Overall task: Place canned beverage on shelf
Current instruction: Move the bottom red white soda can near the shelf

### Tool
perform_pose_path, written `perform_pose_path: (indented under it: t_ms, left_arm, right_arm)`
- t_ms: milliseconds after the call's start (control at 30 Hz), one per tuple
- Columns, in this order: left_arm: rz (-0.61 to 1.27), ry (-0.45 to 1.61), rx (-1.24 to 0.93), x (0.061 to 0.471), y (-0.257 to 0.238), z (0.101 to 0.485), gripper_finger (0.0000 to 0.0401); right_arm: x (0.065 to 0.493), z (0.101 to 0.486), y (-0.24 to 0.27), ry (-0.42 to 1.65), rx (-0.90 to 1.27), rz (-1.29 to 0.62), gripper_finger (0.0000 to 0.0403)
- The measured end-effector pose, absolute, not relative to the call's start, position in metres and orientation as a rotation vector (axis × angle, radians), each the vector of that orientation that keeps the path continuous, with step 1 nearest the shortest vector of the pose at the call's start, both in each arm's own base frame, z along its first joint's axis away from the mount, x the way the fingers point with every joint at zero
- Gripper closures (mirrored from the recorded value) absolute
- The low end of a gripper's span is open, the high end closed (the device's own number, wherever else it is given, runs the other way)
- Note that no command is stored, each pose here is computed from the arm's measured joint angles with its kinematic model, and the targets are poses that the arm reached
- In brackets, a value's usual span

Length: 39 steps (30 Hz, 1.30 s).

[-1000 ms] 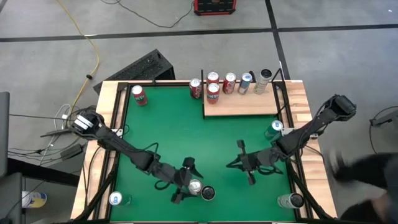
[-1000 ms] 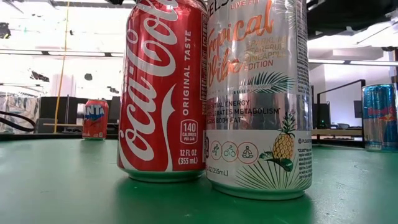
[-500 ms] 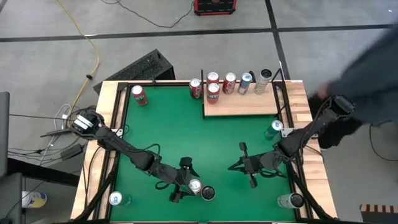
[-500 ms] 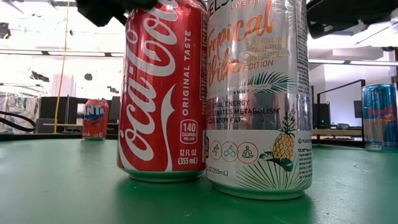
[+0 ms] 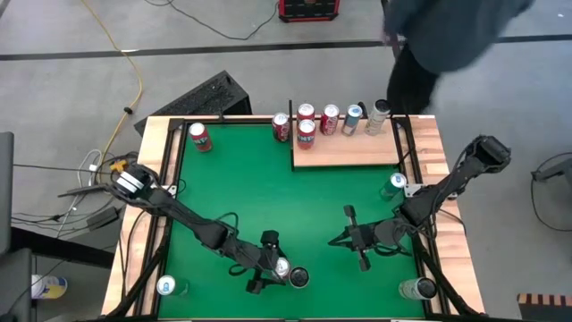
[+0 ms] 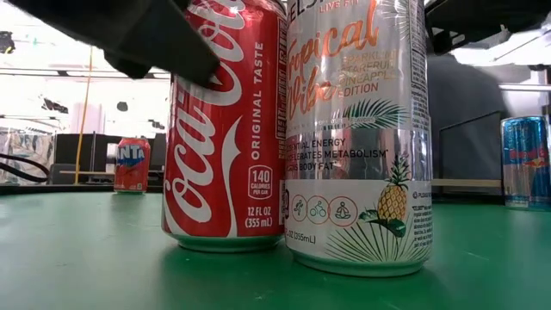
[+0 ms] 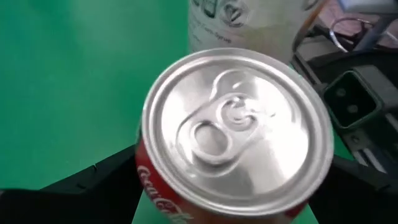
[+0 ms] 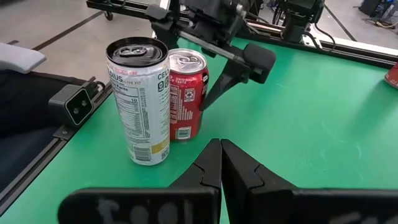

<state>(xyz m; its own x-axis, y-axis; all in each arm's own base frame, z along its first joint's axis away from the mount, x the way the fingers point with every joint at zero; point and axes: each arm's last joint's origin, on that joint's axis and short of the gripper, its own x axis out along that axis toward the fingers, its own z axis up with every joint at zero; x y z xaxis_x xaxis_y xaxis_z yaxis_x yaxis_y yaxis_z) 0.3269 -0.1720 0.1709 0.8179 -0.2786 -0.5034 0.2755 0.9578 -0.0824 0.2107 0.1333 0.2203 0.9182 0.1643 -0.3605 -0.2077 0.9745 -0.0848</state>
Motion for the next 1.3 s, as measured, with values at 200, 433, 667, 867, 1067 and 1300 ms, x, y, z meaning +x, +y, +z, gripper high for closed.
perform_pose_path:
  t_ms: [200, 433, 667, 867, 1067, 1300]
  left_arm:
    - [-0.287, 0.53, -0.007, 0.329, -0.171, 0.169, 0.0042]
    - [-0.294, 0.534, -0.007, 0.329, -0.171, 0.169, 0.0092]
    - [-0.291, 0.541, -0.005, 0.329, -0.167, 0.171, 0.0116]
    - [-0.232, 0.555, -0.006, 0.323, -0.144, 0.198, 0.0116]
    - [-0.079, 0.505, -0.013, 0.321, -0.104, 0.229, 0.0116]
    - [0.093, 0.424, -0.056, 0.342, -0.035, 0.233, 0.0116]
  right_arm:
    - [0.211, 0.22, 0.133, 0.36, -0.118, 0.189, 0.0376]
    - [0.211, 0.22, 0.133, 0.36, -0.118, 0.188, 0.0376]
    - [0.211, 0.22, 0.133, 0.36, -0.118, 0.187, 0.0376]
    - [0.211, 0.22, 0.133, 0.361, -0.119, 0.187, 0.0376]
    - [0.211, 0.22, 0.133, 0.36, -0.126, 0.188, 0.0376]
    - [0.211, 0.22, 0.133, 0.355, -0.141, 0.19, 0.0376]
